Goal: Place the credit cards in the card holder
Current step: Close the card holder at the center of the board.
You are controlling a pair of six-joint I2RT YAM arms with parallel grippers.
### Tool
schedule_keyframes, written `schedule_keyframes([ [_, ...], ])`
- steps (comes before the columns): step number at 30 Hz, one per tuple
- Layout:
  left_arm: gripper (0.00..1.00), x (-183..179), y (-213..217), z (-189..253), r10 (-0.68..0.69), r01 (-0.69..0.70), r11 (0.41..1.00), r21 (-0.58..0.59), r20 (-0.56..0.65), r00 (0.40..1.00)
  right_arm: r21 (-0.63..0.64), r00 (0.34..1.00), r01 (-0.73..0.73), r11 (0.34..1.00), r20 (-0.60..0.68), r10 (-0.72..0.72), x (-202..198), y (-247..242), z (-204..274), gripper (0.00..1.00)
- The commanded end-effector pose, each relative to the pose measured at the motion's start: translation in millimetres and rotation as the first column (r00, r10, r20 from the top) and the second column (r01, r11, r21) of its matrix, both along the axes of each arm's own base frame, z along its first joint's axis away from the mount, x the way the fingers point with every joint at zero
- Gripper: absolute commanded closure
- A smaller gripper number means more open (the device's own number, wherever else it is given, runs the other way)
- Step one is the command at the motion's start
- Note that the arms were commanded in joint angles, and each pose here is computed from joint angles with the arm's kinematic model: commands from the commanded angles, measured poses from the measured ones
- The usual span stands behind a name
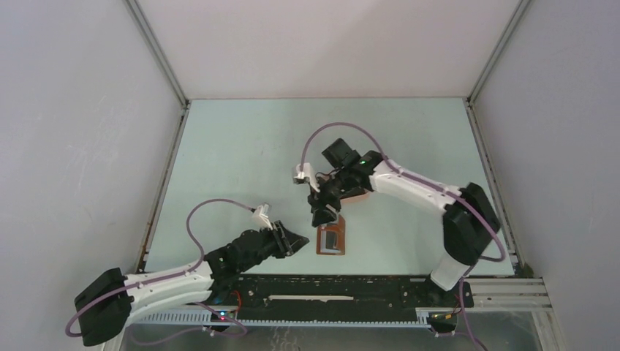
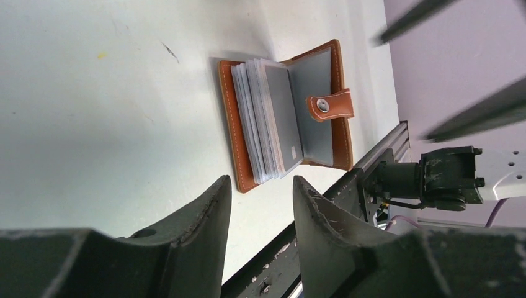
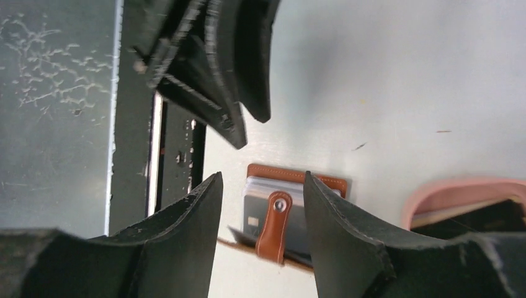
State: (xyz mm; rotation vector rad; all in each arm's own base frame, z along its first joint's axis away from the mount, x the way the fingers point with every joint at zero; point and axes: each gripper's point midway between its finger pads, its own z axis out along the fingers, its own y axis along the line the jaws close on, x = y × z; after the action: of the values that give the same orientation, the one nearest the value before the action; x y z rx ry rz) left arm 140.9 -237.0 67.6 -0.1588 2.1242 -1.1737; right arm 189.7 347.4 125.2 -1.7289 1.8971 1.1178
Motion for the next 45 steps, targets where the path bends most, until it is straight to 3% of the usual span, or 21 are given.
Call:
schedule_keyframes([
  [1,0.53,4.8,-0.9,2.2,0.004,-0.004,1.0,0.0,0.036,0.999,0.131,0.994,-0.084,0.988,0.08,0.074,-10.8,-32.2,48.6,0.41],
  [5,0.52,6.6,-2.8,3.2,0.004,-0.004,1.0,-0.002,0.043,0.999,0.174,0.985,-0.085,0.981,0.165,0.056,-5.2,-72.4,53.2,0.45],
  [9,0.48,9.0,-5.8,5.9,0.002,-0.002,1.0,-0.002,0.055,0.998,0.069,0.961,-0.075,0.995,0.272,0.054,7.6,-102.8,15.1,0.51],
  [11,0.46,11.3,-8.8,10.5,0.001,0.0,1.0,-0.007,0.066,0.998,0.004,0.957,-0.067,0.998,0.281,0.064,12.1,-108.9,-5.9,0.59],
  [16,0.39,16.4,-17.3,23.2,0.0,0.003,0.999,-0.035,0.085,0.996,-0.063,0.966,-0.065,0.996,0.247,0.079,14.5,-102.0,-31.5,0.7],
  [24,0.39,18.6,-16.5,25.1,0.049,-0.044,0.992,-0.122,0.044,0.998,-0.154,0.973,-0.065,0.986,0.21,0.097,6.1,-71.0,-60.8,0.86],
  [33,0.38,23.3,-10.3,26.7,0.103,-0.098,0.983,-0.157,0.026,0.994,-0.244,0.981,-0.04,0.969,0.173,0.084,5.3,-55.8,-85.4,0.86],
  [40,0.4,24.7,-12.0,12.3,0.1,-0.099,0.991,-0.091,0.001,0.995,-0.303,0.983,-0.033,0.952,0.164,0.086,6.0,-59.8,-93.9,0.86],
  [45,0.43,23.5,-28.2,14.0,0.027,-0.026,0.999,-0.045,0.013,1.0,-0.35,0.989,-0.031,0.936,0.128,0.08,4.5,-62.8,-101.5,0.86],
])
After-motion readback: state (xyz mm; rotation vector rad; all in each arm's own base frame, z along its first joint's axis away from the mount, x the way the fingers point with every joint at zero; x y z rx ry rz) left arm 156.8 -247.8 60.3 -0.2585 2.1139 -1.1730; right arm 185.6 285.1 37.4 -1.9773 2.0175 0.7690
